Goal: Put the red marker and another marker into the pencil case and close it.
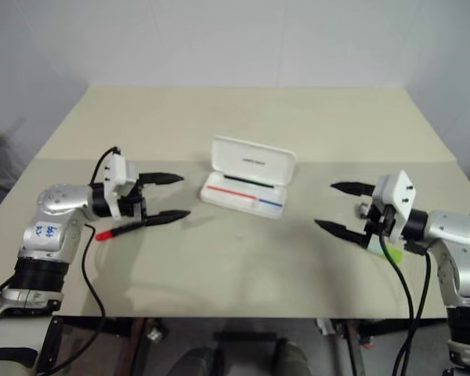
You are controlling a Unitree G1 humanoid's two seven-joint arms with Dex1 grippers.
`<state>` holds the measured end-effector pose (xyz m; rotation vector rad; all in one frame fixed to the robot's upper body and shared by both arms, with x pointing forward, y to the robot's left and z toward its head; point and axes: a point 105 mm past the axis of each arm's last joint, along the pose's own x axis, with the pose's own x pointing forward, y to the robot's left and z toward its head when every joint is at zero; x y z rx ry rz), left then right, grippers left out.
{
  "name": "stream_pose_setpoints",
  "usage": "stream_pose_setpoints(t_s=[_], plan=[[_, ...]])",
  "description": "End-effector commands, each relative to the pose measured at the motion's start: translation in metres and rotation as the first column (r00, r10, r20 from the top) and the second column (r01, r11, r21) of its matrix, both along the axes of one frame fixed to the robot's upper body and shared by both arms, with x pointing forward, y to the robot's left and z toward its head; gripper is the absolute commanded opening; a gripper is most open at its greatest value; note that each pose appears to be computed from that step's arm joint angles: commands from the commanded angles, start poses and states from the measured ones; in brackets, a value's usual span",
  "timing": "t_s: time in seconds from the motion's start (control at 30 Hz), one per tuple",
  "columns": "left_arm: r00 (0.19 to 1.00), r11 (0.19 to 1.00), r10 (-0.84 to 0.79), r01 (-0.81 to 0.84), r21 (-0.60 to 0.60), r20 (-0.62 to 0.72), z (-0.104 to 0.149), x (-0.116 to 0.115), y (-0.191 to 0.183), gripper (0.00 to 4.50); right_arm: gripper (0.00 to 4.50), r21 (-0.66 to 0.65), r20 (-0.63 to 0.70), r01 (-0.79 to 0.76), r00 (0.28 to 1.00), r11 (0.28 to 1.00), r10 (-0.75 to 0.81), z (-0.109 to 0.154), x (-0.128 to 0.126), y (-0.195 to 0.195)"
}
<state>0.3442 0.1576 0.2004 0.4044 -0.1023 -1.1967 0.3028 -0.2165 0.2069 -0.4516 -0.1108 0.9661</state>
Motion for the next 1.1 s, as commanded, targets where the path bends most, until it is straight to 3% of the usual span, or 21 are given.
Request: stream_pose_setpoints(t_s=[0.03,0.53,0.63,0.8,1.1], plan=[[0.999,1.000,-0.001,0.000,0.013,0.040,0.009,-0.003,0.003,4.47,4.50,0.013,0.045,-0.018,0.999,1.000,0.017,0.012,-0.001,0.004],[0.997,0.998,0.049,-0.051,0.027,0.065,0.015,-0.009,0.028,4.47,4.50,-0.064,0.009,-0.169,0.985,0.983,0.170,0.017,0.023,0.058],[0.994,0.997,0.081,-0.081,0.005,0.079,0.018,-0.009,0.031,4.50,3.91,-0.076,-0.020,-0.183,0.983,0.980,0.182,0.004,0.037,0.072],[0.993,0.997,0.082,-0.082,0.007,0.082,0.016,-0.011,0.030,4.50,2.18,-0.128,-0.079,-0.232,0.972,0.964,0.223,-0.015,0.046,0.086],[0.987,0.991,0.136,-0.137,0.005,0.085,0.015,-0.019,0.041,4.50,2.18,-0.219,-0.115,-0.220,0.973,0.951,0.198,-0.021,0.074,0.099]])
